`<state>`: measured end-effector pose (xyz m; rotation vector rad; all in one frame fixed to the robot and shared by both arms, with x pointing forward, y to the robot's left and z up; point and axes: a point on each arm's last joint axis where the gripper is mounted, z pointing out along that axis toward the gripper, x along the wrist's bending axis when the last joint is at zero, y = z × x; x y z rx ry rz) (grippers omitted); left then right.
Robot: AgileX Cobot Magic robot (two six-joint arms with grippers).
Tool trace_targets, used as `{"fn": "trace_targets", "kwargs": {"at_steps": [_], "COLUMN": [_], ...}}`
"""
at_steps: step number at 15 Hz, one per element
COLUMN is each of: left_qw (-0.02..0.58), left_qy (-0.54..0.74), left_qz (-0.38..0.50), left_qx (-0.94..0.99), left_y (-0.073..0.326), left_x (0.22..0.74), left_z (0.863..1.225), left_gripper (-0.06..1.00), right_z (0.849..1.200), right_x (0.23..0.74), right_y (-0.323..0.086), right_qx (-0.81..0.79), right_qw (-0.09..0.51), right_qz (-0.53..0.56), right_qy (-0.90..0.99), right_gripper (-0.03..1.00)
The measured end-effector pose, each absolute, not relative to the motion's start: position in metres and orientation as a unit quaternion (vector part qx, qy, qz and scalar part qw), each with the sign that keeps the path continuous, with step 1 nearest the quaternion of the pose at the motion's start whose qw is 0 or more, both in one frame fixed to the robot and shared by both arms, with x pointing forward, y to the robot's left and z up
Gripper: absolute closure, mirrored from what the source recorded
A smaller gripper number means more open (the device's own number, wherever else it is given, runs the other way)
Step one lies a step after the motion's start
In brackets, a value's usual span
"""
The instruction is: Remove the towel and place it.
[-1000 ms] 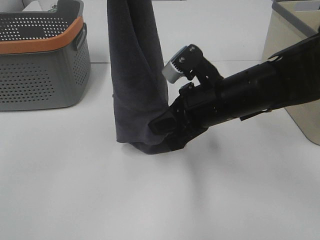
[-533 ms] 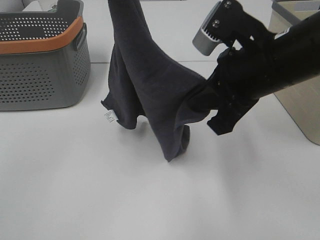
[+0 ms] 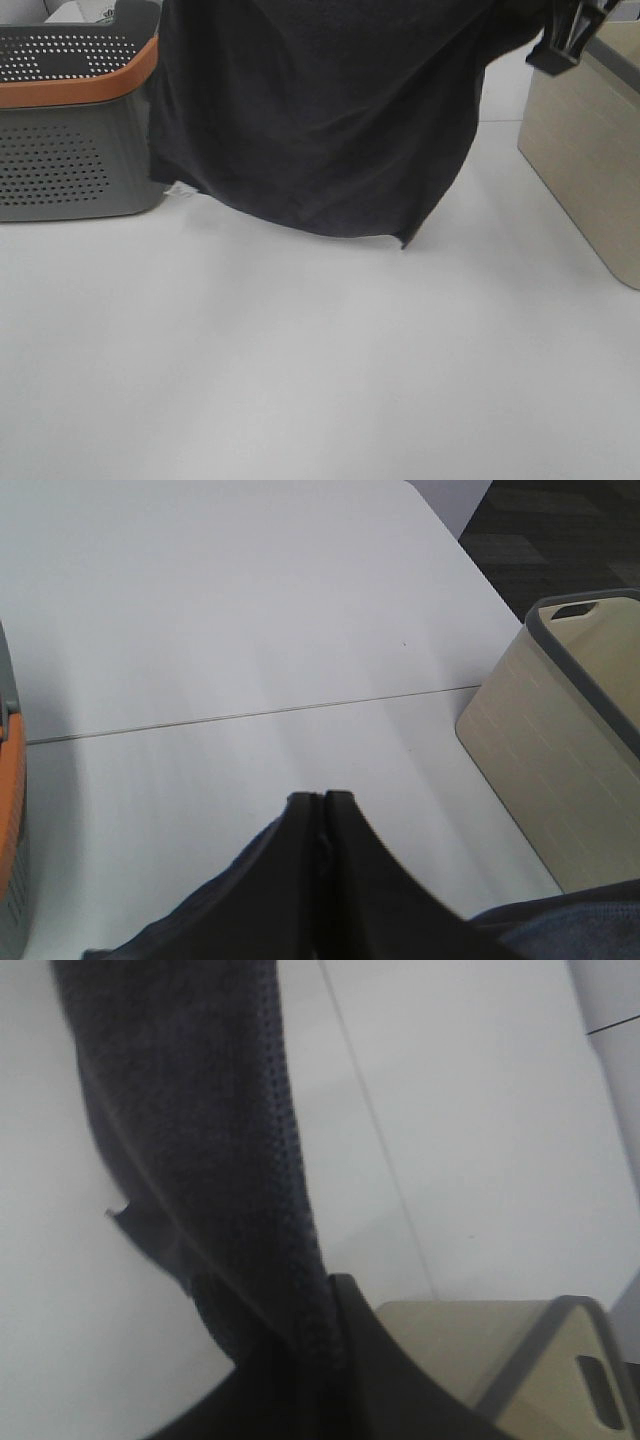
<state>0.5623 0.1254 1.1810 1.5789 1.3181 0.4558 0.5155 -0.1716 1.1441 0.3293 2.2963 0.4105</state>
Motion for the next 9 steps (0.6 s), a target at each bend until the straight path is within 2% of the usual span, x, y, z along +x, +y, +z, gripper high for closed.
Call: {"fn": "trace_targets", "kwargs": {"at_steps": [2, 6, 9], "left_qw": [0.505, 0.563, 0.575], "left_qy": [0.552, 0.534, 0.539], "left_qz": [0.186, 0.212, 0.230], "left_qx": [0.636, 0.594, 0.571], "left_y": [0.121, 0.116, 0.121], "left_x": [0.574, 0.596, 0.630], "left_z": [1.172, 1.168, 1.140], "left_gripper": [0.94, 0.94, 0.94], "right_z": [1.155, 1.138, 1.133], "right_x": [0.531, 0.571, 0.600], "right_y": [-0.178, -0.202, -0.216], "right_qx": [0.139, 0.157, 0.161], "right_qw": [0.411, 0.443, 0.500], "right_qz": [0.151, 0.136, 0.164], "right_qy": [0.888, 0.872, 0.835], "right_gripper": [0.95, 0.95, 0.95]}}
